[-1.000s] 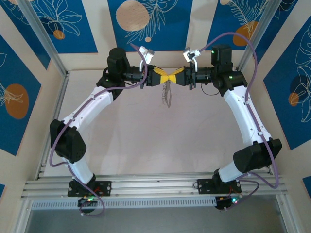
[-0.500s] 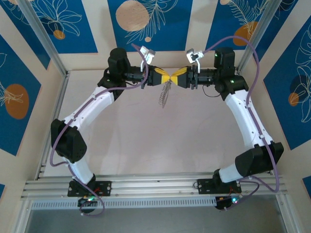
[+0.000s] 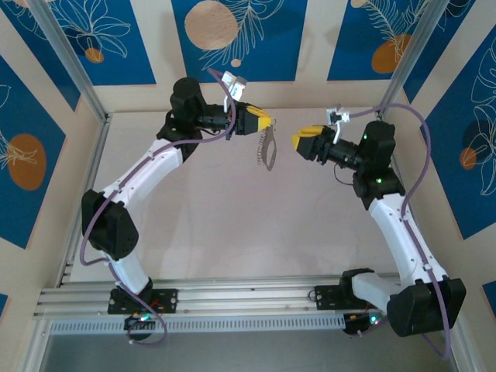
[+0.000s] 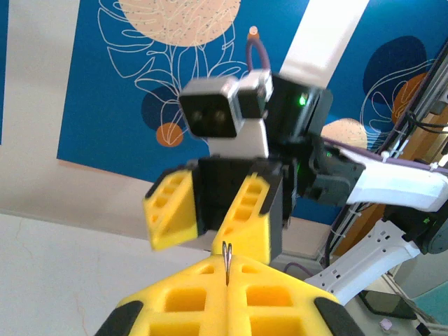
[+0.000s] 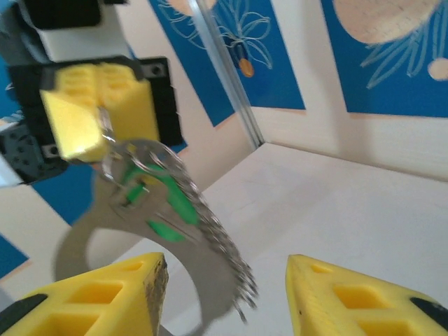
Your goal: Put the keys on the keyring
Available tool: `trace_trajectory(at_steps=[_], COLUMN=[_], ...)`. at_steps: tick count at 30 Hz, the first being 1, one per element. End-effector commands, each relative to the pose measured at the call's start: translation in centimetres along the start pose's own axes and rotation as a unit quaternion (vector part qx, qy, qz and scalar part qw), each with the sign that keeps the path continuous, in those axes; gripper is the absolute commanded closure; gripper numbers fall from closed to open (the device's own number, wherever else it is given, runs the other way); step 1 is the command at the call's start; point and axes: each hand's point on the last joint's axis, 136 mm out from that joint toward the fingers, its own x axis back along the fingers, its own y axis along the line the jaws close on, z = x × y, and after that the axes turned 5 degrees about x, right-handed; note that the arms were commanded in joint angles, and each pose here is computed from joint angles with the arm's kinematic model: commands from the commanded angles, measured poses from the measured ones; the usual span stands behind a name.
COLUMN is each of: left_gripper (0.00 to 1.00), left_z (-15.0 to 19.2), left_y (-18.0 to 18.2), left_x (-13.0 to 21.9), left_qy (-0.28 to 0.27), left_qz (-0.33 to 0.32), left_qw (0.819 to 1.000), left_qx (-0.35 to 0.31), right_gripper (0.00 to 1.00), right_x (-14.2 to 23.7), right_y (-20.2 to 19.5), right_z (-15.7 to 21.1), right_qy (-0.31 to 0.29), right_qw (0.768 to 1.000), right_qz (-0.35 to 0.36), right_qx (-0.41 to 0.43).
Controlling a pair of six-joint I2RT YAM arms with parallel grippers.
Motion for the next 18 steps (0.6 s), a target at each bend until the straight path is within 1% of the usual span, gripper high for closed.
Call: trace_trajectory(at_steps=[1,8,14,18], left_gripper=[1.0,1.0,1.0,1.0], left_z=[-1.0,-0.7,-0.3,-0.3], left_y=[-1.9,-2.2,-2.1,-2.1], left_x=[0.1,0.1,0.1,0.1], left_qy=[-0.01,-0.007,-0.005,-0.006], left_qz=[0.009,0.013,0.017,0.018], left_qw=[1.0,1.0,1.0,1.0], left_qx=[-0.026,-0.022,-0.016,-0.015], right_gripper=[0.49,0.47,0.46,0.44], right_x=[0.0,-1.6,-2.5,-3.1], right_y=[-0.4,1.8,3.4,3.6], right_z=[-0.3,1.9,1.8,1.5], right_qy=[-0.046,-0.034,-0.03,-0.026], right_qw=[0.998,0.998,0.999,0.998], right_qz=[0.042,0.036,0.018,0.014], right_qx=[0.007,0.023,0.042,0.047])
